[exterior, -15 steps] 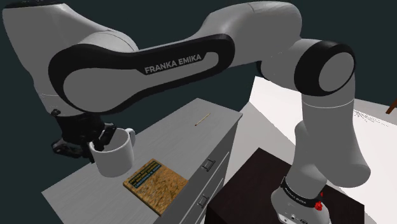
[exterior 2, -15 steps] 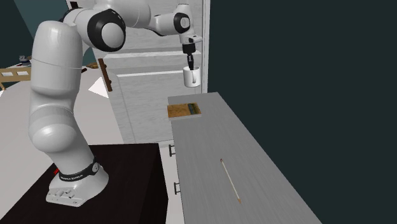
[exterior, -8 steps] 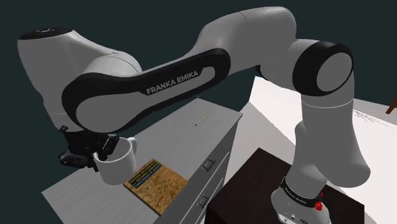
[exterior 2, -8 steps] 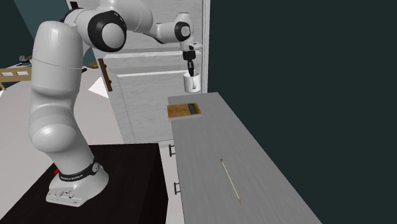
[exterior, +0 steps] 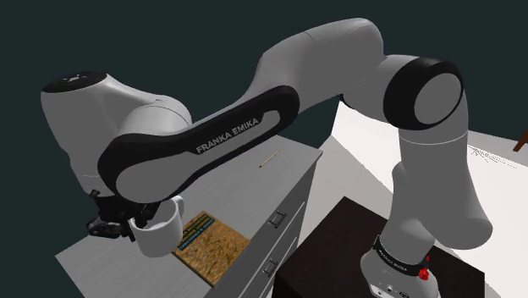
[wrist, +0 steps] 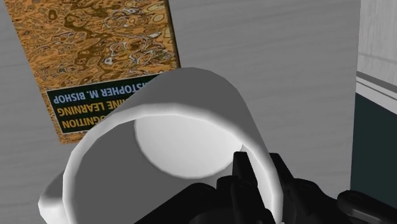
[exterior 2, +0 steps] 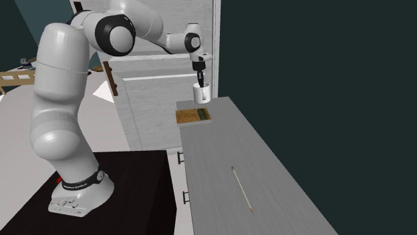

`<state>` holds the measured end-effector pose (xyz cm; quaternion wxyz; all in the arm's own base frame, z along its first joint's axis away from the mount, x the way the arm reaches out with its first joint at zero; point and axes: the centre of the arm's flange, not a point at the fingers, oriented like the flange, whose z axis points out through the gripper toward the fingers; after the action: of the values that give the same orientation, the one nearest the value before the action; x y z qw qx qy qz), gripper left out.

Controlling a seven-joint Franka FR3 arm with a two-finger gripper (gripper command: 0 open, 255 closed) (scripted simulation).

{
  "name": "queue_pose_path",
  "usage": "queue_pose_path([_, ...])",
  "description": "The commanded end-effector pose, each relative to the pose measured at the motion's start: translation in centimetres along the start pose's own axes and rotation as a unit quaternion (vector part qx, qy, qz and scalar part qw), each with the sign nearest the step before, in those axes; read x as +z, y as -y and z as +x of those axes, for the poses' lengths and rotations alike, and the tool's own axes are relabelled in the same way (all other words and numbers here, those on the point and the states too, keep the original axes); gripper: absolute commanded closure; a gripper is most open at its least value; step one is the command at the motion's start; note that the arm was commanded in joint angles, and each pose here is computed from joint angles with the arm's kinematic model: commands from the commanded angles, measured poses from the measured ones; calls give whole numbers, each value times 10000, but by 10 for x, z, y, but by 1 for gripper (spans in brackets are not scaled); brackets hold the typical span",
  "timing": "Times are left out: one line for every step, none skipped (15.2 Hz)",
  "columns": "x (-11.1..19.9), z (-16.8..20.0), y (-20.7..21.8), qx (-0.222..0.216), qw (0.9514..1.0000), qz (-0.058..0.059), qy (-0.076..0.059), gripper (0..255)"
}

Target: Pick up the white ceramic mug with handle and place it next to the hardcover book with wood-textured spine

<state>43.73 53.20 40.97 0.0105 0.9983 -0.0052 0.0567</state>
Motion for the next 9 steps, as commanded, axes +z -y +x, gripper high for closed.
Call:
queue_pose_path([10, -1, 0, 0, 10000, 3, -4, 255])
queue_pose_path([15, -2, 0, 0, 10000, 3, -4, 255])
queue_pose_path([21, -2, 0, 0, 10000, 3, -4, 255])
queue_pose_path([26, -3, 1, 0, 10000, 3, -4, 255])
queue_pose_path([31, -4, 1, 0, 10000, 3, -4, 255])
queue_pose_path([36, -4, 1, 0, 10000, 3, -4, 255])
queue_pose_path([42, -5, 1, 0, 10000, 3, -4, 255])
queue_pose_path([47, -5, 1, 0, 10000, 3, -4, 255])
queue_pose_path([51, -6, 1, 0, 10000, 3, -4, 255])
